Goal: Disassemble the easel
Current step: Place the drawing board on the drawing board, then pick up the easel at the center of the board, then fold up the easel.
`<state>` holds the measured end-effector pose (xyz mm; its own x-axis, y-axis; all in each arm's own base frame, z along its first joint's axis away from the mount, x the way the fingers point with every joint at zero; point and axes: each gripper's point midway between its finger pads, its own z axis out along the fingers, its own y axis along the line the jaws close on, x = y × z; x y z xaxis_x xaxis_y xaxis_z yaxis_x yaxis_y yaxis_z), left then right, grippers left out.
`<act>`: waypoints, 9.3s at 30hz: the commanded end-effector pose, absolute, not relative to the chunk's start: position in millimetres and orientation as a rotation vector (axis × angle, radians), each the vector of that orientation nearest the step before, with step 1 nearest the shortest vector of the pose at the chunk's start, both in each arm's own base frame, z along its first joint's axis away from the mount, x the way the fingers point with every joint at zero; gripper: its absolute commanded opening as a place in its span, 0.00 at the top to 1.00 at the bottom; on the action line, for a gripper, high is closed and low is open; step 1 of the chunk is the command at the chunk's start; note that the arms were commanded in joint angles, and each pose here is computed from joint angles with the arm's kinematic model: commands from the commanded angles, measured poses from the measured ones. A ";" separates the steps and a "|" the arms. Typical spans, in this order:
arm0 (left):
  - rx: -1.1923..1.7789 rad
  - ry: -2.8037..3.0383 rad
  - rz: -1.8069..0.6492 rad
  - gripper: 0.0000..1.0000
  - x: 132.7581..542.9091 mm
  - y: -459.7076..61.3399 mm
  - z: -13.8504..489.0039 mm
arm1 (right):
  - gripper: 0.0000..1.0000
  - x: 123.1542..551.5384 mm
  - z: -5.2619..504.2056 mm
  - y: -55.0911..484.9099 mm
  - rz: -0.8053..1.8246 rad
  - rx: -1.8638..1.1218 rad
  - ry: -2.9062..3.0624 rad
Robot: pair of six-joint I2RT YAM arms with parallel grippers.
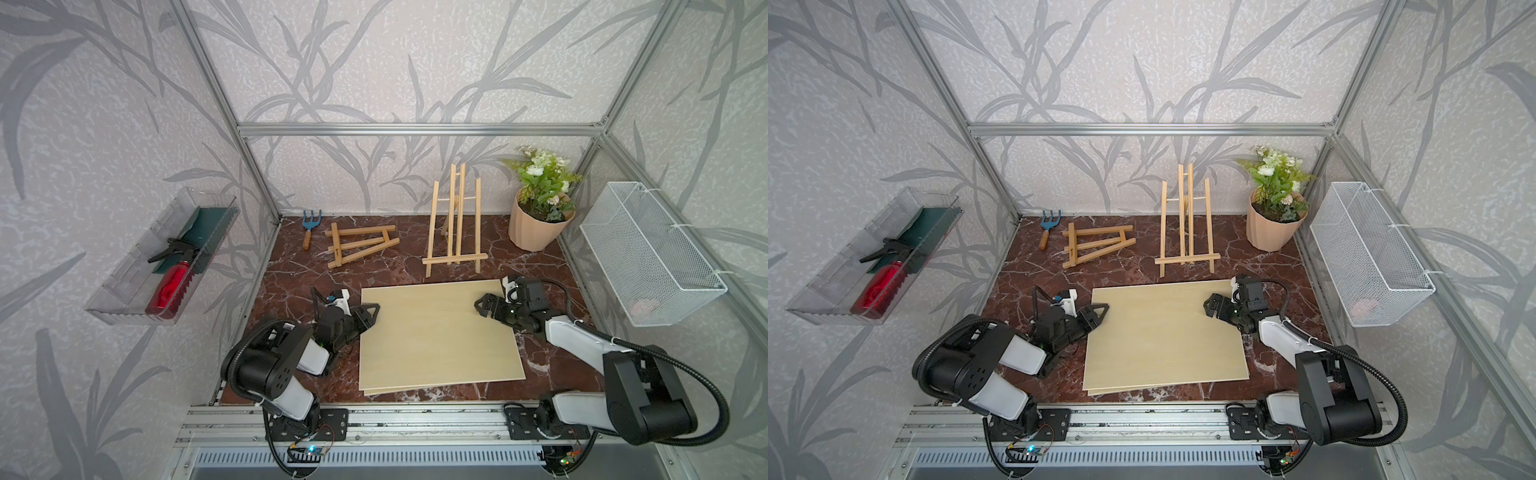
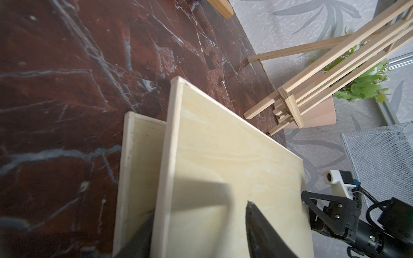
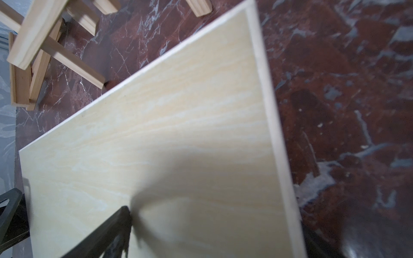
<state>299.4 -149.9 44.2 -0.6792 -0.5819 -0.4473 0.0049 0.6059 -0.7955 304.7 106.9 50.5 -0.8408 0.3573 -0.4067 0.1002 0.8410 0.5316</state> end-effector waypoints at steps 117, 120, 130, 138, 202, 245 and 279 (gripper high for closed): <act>0.213 2.045 -0.508 0.05 258.3 -164.0 328.4 | 0.04 459.8 358.9 203.8 0.579 -0.101 1.767; 0.143 2.048 -0.531 0.05 268.5 -155.1 309.3 | 0.05 477.5 321.7 209.6 0.519 -0.143 1.835; 0.044 2.048 -0.540 0.04 278.9 -137.5 295.1 | 0.09 511.9 242.1 213.7 0.369 -0.195 2.024; 0.037 2.055 -0.547 0.04 280.3 -138.5 292.2 | 0.14 536.0 222.4 215.9 0.286 -0.244 1.992; -0.116 2.059 -0.569 0.09 317.4 -135.5 300.1 | 0.64 467.6 313.1 197.5 0.594 -0.235 1.600; 0.163 2.282 -1.180 0.94 470.6 -345.4 221.9 | 0.64 401.5 351.2 214.4 1.096 -0.434 1.367; 0.147 2.132 -1.502 0.96 436.7 -392.7 246.2 | 0.65 410.3 353.4 189.2 1.171 -0.323 1.325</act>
<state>440.1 -410.3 230.2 -0.8915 -0.2053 -0.4037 0.3359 0.2984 -0.8934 415.4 193.3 327.7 -0.2791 0.4397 -0.8537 -0.7561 0.4473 0.4777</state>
